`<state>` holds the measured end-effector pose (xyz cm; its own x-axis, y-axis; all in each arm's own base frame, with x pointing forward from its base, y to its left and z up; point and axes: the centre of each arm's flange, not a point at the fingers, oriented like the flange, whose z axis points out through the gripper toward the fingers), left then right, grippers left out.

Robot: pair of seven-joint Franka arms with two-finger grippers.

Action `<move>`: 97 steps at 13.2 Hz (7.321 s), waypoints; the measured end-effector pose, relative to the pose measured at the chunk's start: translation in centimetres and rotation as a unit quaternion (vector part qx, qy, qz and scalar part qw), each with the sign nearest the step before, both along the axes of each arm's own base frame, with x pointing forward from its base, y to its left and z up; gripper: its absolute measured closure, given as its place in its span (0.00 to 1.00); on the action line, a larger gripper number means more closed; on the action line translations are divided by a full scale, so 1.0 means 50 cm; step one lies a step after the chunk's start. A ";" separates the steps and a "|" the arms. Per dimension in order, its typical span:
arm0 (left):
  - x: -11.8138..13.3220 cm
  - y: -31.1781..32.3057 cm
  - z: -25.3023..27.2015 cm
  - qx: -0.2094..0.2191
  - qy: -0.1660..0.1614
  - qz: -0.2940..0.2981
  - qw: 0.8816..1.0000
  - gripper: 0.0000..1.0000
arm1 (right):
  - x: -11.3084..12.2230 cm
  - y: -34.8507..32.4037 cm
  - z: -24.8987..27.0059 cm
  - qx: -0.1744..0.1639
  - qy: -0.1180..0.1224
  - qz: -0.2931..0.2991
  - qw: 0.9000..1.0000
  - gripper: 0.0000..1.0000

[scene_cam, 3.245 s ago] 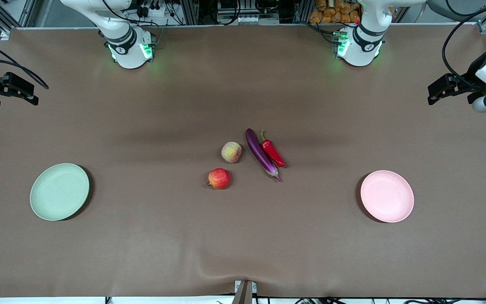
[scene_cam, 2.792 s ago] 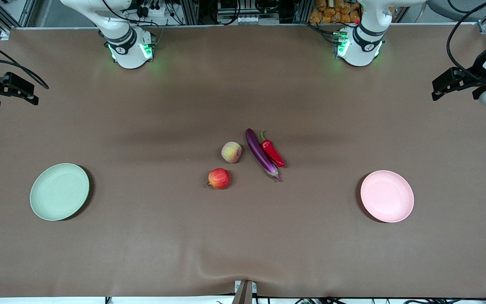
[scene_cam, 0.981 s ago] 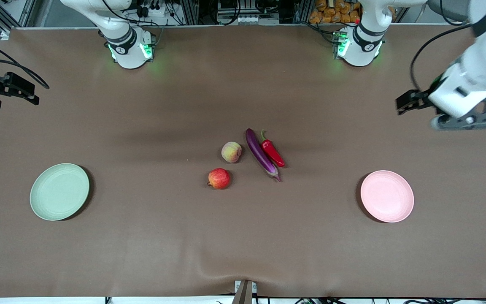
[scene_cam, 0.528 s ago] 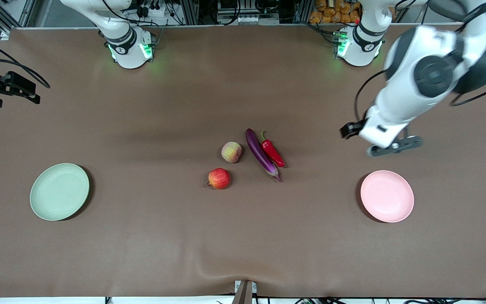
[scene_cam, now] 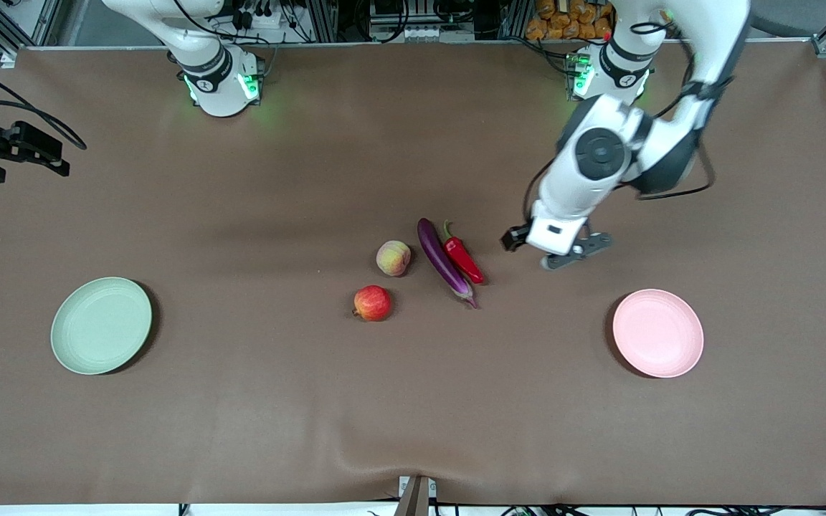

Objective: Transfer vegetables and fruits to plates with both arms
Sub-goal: 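Reach the left gripper down to the red chili pepper, then carry the chili to the pink plate while the right gripper reaches the pomegranate, then release the chili on the pink plate while the right gripper lifts the pomegranate, then grasp the purple eggplant with the left gripper while the right gripper lowers the pomegranate, then carry the eggplant to the pink plate while the right gripper reaches the peach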

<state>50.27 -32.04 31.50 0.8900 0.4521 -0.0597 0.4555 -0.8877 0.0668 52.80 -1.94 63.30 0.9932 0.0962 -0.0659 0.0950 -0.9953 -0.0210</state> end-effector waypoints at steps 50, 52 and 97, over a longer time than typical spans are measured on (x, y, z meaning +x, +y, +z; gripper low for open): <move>0.394 0.767 -0.047 -0.033 -0.005 0.014 0.999 0.10 | 0.155 0.815 -0.868 0.088 -0.013 -0.408 0.909 0.14; 0.386 0.700 0.037 -0.035 -0.004 -0.015 0.999 0.00 | 0.185 0.791 -0.839 0.072 0.002 -0.412 0.908 0.14; 0.009 -0.310 -0.273 0.062 0.039 0.037 0.997 0.07 | 0.266 0.049 -0.525 0.027 0.109 -0.024 0.993 0.00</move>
<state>50.74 -47.55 17.83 0.8488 0.5245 -0.0660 0.5195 -0.8507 -0.0797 66.13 0.51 37.07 0.9596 0.0585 -0.2752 0.0350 -0.9954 -0.0894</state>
